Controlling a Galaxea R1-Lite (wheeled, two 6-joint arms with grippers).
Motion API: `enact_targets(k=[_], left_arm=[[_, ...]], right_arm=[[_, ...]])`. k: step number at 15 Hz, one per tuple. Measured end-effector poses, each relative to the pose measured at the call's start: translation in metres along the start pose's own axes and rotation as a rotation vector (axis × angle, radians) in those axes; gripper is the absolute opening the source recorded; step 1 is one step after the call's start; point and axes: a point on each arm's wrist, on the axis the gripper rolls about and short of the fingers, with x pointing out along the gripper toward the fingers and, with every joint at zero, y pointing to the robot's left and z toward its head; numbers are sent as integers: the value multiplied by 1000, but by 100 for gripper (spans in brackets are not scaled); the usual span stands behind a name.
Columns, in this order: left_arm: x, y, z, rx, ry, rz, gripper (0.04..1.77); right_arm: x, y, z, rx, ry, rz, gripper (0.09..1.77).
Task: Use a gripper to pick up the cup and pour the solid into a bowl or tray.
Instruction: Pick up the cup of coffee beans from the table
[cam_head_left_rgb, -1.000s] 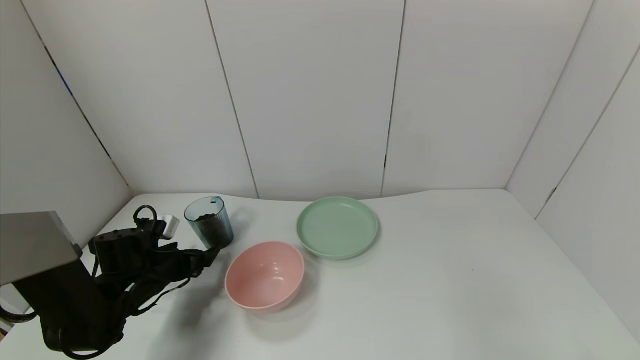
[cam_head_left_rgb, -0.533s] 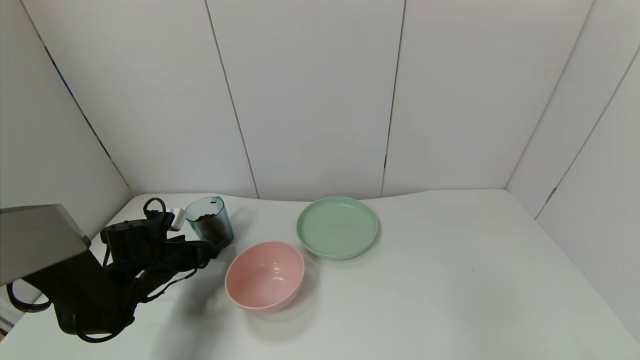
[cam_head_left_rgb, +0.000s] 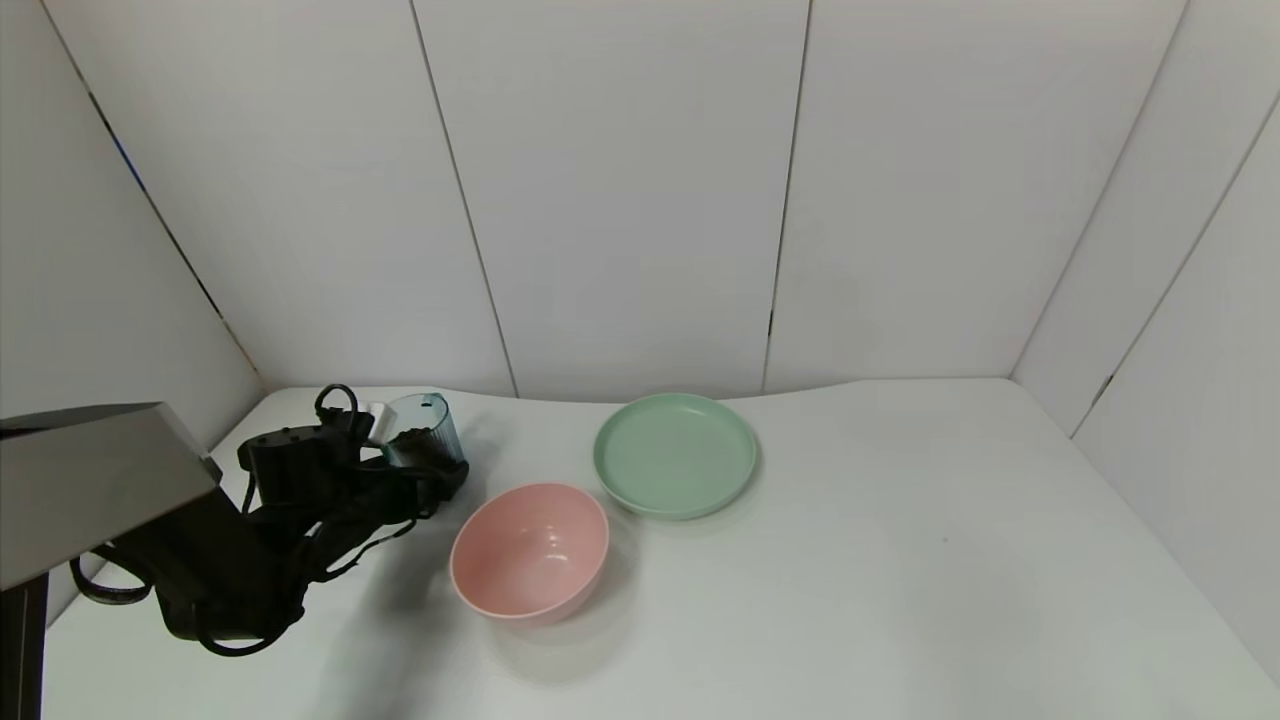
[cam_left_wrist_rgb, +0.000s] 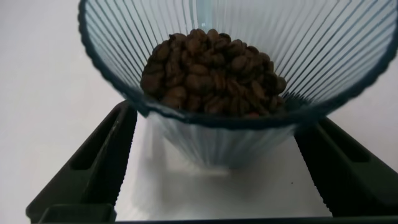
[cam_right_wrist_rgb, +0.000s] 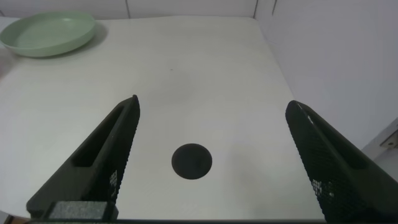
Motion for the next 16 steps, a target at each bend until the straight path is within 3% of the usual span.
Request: enact_targets(k=[16], left_arm=[[23, -2, 6, -20, -61, -7, 172]], right_arm=[[0, 0, 0, 0, 0, 0, 171]])
